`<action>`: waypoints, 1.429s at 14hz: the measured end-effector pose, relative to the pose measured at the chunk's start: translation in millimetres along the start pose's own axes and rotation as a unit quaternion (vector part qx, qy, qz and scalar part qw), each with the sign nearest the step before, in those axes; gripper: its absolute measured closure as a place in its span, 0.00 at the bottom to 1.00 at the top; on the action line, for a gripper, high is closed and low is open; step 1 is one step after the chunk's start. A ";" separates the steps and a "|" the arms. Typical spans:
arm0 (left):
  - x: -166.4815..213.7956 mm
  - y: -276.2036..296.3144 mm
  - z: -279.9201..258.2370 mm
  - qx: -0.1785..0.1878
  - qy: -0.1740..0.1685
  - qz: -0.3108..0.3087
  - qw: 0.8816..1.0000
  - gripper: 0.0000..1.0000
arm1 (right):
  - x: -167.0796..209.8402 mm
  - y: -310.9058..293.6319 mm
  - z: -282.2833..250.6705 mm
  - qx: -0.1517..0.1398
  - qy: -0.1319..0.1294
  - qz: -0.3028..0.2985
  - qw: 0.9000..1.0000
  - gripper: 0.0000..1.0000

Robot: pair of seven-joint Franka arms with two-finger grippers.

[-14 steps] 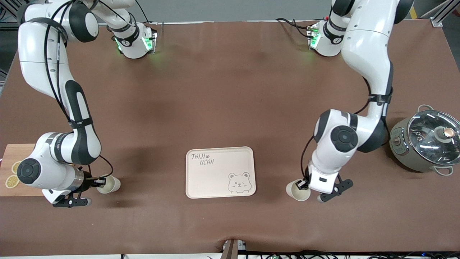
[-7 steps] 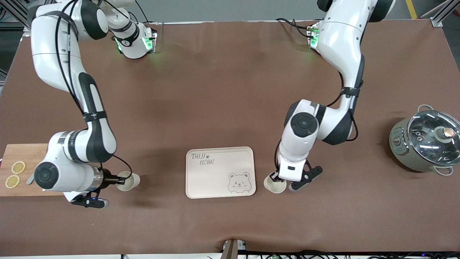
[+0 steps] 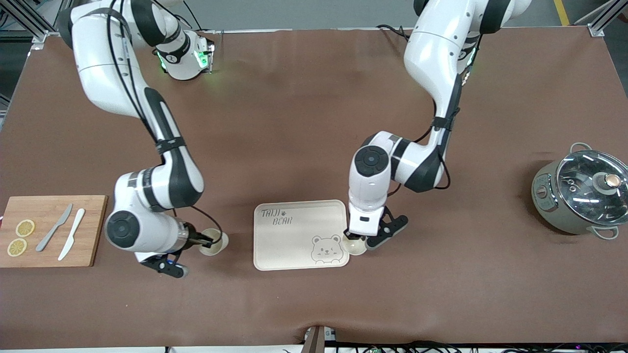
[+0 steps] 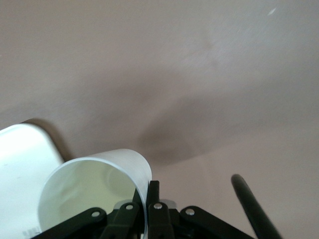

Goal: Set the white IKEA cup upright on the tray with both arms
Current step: 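Lower both cups upright onto the tray and open both grippers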

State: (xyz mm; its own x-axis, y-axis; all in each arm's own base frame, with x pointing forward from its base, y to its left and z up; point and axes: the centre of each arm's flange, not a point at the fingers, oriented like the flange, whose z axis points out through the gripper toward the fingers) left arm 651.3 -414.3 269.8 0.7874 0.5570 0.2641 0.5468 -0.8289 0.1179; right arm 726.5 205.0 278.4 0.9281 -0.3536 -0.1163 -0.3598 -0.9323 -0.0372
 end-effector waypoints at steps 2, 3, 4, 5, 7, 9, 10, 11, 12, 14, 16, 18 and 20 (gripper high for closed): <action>-20.2 6.6 9.2 0.002 0.005 0.001 1.000 0.96 | -21.1 -32.9 2.3 0.008 0.013 0.020 1.000 0.96; -29.4 9.0 13.7 0.002 0.008 0.002 1.000 0.96 | -30.7 -46.7 4.2 0.012 0.019 0.030 0.999 0.96; -38.4 11.7 17.0 0.001 0.010 0.004 1.000 0.96 | -40.6 -59.1 7.2 0.014 0.020 0.037 0.999 0.96; -45.9 14.1 19.7 0.000 0.011 0.006 1.000 0.96 | -49.6 -70.2 10.9 0.015 0.022 0.044 0.999 0.96; -58.9 17.0 24.4 0.000 0.011 0.014 1.000 0.96 | -59.9 -87.0 17.8 0.026 0.033 0.053 0.998 0.96; -65.7 18.0 28.4 0.003 0.013 0.019 1.000 0.96 | -64.5 -94.9 27.9 0.032 0.040 0.064 0.997 0.96; -68.0 18.6 29.4 0.003 0.014 0.021 1.000 0.96 | -66.9 -98.8 33.2 0.035 0.043 0.068 0.996 0.96; -68.9 19.1 29.4 0.003 0.014 0.022 1.000 0.96 | -70.0 -103.4 38.9 0.037 0.045 0.071 0.996 0.96; -68.6 19.3 29.0 0.002 0.014 0.022 1.000 0.96 | -73.2 -107.4 45.0 0.038 0.046 0.073 0.996 0.96; -66.3 20.3 27.0 0.000 0.017 0.021 1.000 0.93 | -80.0 -114.8 56.5 0.038 0.046 0.075 0.995 0.96; -61.1 22.5 21.7 -0.005 0.021 0.019 1.000 0.74 | -84.4 -120.3 62.4 0.041 0.049 0.076 0.995 0.96; -58.0 23.4 18.8 -0.007 0.024 0.018 1.000 0.52 | -86.5 -123.0 62.4 0.043 0.050 0.076 0.995 0.96; -55.5 25.9 12.9 -0.013 0.026 0.016 0.999 0.32 | -86.7 -123.2 62.4 0.043 0.051 0.076 0.995 0.96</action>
State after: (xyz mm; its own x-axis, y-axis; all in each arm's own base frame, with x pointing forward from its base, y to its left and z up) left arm 625.4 -466.0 245.8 0.7885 0.5268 0.3175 0.5131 -0.8480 0.1328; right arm 684.4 355.3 231.1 0.8653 -0.5005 -0.0267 -0.5001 -0.8586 -0.1127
